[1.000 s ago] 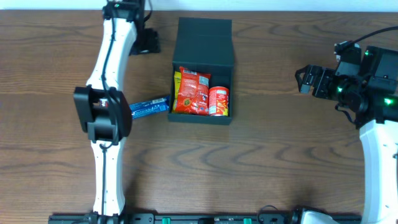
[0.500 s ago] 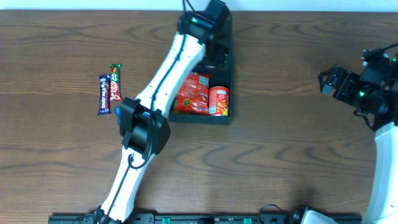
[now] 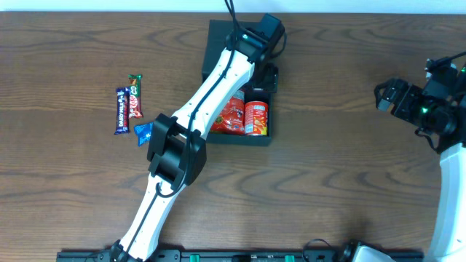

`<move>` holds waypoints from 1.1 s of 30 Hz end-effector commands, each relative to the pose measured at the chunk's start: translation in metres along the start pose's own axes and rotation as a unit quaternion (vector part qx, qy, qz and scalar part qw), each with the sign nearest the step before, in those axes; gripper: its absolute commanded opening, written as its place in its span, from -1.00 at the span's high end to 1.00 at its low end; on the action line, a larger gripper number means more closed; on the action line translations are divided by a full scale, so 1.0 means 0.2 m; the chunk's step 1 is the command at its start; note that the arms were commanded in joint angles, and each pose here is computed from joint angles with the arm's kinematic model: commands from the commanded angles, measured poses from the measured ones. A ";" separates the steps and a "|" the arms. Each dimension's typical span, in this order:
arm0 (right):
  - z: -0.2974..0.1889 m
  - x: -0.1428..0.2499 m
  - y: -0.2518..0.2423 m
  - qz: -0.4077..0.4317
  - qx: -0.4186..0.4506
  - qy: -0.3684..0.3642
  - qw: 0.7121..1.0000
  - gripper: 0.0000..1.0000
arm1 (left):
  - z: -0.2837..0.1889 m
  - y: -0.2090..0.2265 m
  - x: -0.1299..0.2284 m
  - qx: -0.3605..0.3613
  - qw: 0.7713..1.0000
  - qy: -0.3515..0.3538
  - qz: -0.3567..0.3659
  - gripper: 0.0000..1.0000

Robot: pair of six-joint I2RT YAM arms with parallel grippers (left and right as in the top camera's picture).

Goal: Pack container
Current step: 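Carry the small blue box into the box beside the can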

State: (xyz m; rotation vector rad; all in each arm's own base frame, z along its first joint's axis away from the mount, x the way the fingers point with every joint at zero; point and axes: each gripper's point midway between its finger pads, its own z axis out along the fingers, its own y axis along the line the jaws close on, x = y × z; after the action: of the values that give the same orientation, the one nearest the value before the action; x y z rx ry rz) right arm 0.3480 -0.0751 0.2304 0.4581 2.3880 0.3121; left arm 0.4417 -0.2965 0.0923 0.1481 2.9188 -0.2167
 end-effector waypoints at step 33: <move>0.01 0.02 0.00 0.004 -0.011 0.010 1.000 -0.99 | 0.12 0.21 -0.07 -0.037 0.999 -0.009 -0.035 0.88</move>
State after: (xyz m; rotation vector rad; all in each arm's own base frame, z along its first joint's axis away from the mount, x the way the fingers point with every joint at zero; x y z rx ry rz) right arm 0.3474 -0.0715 0.2303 0.4520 2.3913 0.3377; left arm 0.4624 -0.2782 0.0829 0.1087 2.8817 -0.1828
